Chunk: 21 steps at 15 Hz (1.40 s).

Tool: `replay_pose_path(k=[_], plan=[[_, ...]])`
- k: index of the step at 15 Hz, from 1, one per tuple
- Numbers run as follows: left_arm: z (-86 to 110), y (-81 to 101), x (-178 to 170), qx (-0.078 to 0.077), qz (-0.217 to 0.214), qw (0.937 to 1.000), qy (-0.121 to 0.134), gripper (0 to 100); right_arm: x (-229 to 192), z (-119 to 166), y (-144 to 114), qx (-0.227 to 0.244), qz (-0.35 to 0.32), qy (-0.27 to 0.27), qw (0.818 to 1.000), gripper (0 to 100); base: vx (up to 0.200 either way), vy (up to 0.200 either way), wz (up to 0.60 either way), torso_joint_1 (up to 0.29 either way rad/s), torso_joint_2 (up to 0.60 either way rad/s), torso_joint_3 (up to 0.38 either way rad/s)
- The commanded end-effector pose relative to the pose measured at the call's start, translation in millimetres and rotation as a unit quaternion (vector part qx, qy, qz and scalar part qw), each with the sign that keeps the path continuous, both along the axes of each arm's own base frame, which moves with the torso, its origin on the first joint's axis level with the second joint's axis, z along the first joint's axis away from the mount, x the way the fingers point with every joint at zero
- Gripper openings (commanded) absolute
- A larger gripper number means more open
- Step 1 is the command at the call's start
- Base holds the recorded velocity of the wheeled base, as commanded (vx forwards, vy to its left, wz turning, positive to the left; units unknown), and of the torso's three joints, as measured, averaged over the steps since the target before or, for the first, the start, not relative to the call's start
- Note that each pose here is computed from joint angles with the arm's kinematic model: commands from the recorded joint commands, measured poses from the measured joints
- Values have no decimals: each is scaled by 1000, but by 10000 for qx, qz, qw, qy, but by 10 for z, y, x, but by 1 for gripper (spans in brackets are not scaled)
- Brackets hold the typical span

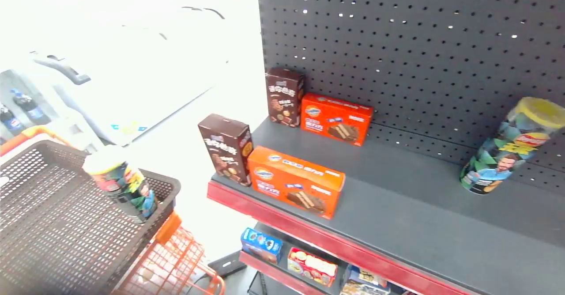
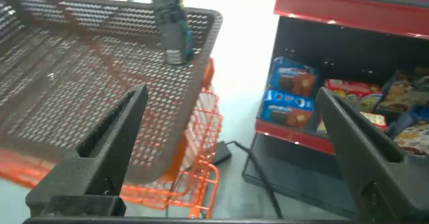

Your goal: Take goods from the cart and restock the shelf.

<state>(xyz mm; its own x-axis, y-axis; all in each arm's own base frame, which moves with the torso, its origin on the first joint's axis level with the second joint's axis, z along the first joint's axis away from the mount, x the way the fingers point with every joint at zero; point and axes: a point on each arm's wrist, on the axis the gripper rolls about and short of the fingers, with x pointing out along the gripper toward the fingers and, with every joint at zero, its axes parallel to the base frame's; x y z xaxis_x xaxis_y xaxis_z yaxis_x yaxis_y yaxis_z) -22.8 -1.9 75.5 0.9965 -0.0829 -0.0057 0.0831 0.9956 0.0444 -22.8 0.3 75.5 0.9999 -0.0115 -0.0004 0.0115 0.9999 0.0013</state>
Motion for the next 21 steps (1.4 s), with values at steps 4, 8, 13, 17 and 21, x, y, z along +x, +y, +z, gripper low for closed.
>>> replay_pose_path(k=[4,8,13,17,21], plan=[[0,0,2,-2,1,10000,10,100,0,0,0,1,4,-2,10000,100,0,0,0,0,0,0],[0,-2,1,105,-61,9999,0,100,0,0,0,1,4,-2,10000,100,0,0,0,0,0,0],[604,12,88,85,297,9990,328,100,0,0,0,1,4,-2,10000,100,0,0,0,0,0,0],[801,25,569,-335,599,9875,1417,100,0,0,0,1,4,-2,10000,100,0,0,0,0,0,0],[1012,105,1476,-725,887,9783,1726,100,0,0,0,1,4,-2,10000,100,0,0,0,0,0,0]])
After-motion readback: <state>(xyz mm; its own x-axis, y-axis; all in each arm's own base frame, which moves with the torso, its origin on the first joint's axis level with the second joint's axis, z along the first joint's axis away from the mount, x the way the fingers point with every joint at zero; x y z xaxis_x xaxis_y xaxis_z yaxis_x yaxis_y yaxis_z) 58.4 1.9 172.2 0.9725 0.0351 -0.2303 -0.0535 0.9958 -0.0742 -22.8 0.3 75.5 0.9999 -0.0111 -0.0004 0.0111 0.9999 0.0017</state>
